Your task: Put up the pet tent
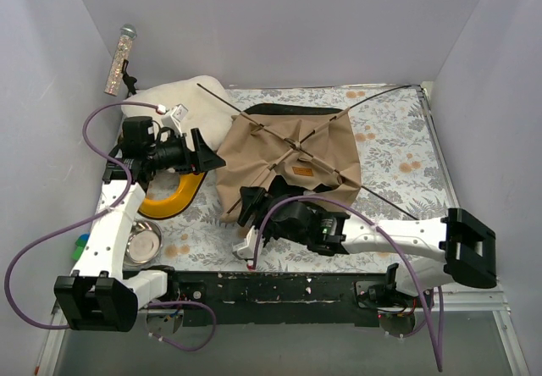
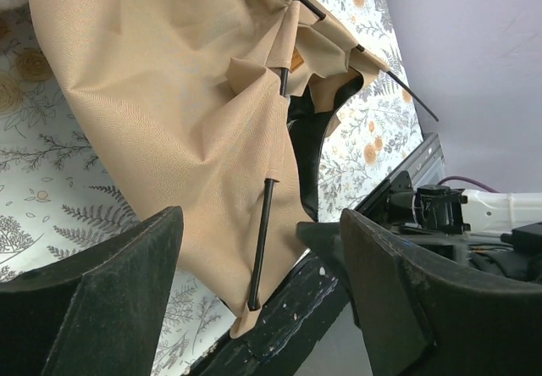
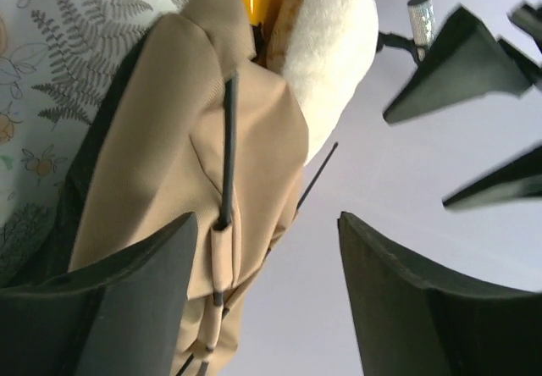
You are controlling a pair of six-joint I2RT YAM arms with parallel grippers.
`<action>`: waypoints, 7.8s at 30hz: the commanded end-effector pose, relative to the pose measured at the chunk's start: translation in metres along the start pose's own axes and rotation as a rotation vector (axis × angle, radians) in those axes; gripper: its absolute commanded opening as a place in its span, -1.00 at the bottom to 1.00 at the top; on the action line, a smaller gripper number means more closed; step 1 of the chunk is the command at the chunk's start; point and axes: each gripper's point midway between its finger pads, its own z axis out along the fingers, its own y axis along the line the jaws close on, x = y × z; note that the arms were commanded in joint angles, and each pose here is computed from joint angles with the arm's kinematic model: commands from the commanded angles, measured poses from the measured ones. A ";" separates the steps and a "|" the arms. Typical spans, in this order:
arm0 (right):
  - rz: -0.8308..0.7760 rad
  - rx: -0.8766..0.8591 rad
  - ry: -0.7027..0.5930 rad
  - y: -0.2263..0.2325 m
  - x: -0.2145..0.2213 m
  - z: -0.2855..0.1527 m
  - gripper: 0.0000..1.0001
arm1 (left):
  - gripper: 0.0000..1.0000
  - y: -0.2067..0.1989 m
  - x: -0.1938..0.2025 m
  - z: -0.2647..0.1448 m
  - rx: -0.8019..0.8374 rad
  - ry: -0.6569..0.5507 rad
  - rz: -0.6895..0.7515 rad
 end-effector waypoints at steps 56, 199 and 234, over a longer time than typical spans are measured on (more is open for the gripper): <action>1.646 -0.054 0.475 0.066 0.287 -0.053 -0.97 | -1.00 0.023 0.147 0.051 0.010 0.544 0.383; -0.576 0.934 0.138 -0.160 0.036 -0.155 -0.83 | 0.19 -0.162 -0.206 -0.014 0.757 -0.178 0.076; -0.352 0.709 0.364 -0.138 0.095 -0.175 0.66 | -1.00 -0.203 -0.211 -0.028 0.771 -0.348 0.392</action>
